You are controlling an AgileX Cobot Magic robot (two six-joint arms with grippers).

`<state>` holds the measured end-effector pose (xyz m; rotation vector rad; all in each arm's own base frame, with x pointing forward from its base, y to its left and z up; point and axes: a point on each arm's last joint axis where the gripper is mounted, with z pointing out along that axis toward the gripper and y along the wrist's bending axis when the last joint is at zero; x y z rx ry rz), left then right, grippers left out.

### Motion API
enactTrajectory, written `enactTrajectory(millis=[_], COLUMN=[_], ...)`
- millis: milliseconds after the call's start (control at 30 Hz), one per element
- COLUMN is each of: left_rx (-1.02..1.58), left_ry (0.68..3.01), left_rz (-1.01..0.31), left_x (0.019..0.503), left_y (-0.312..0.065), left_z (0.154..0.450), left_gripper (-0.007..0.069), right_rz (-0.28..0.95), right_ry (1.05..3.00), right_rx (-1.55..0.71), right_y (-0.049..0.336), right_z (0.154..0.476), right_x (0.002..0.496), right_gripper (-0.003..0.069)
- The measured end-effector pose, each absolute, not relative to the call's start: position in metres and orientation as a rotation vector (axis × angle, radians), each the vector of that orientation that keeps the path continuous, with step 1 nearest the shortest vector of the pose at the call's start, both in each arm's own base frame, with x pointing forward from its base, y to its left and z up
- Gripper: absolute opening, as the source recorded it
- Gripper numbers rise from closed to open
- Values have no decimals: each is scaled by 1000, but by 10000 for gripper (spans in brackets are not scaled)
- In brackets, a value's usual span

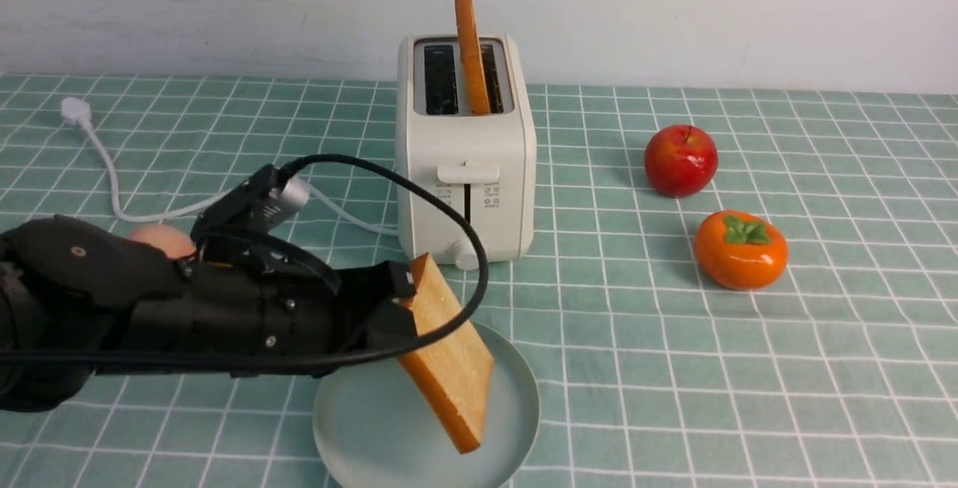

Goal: Take toasted bread from bread machine on blue coffee table place on plate.
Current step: 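Place the slice of bread on the plate with the left gripper, then grasp the toast slice in the toaster and pull it up out of the slot with the right gripper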

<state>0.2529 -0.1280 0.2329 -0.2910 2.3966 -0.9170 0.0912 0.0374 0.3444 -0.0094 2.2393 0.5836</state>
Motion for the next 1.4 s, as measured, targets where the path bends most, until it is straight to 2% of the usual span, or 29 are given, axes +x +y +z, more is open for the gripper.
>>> enactTrajectory(millis=[67,167,233,267,300,367,500,633,700,733,900,933,967,1100,1233,1300,1400], left_rx=[-256,-182,-134,-132,-85,9,115,127,93,89,27,41,16,-70,-98,-111,-117], left_ry=[2411,2428,2436,2436,2444,2462,2496,2511,2520,2519,2617,2620,2654,2634,2543,2445,2354], left_rz=[-917,-907,-891,-889,-865,-811,-720,-656,-589,-582,-361,-347,-269,-160,-145,-180,-217], left_x=[254,254,253,253,252,251,249,247,244,243,226,225,218,202,180,157,133], left_y=[-130,-132,-132,-132,-131,-130,-126,-119,-109,-108,-82,-81,-73,-59,-48,-40,-33], left_z=[228,225,224,224,223,221,218,221,227,228,239,240,243,260,285,305,316], left_gripper=[71,186,300,300,372,470,515,471,377,368,64,64,-6,-14,-14,-14,-14], right_rz=[592,641,663,665,677,690,694,692,670,671,662,664,668,677,634,596,546], right_ry=[2237,2209,2187,2185,2172,2167,2196,2225,2254,2260,2307,2308,2315,2313,2294,2284,2246], right_rx=[-8,8,20,21,27,29,-5,-33,-61,-59,-106,-109,-137,-258,-329,-365,-403], right_y=[38,40,41,41,42,42,44,44,44,44,46,46,51,76,108,137,165], right_z=[345,348,350,350,351,355,366,380,396,395,417,417,420,426,424,417,410], right_x=[91,92,93,93,94,96,103,114,128,130,169,171,184,218,257,290,324], right_gripper=[37,41,42,42,43,42,43,43,43,43,43,43,43,47,75,139,239])
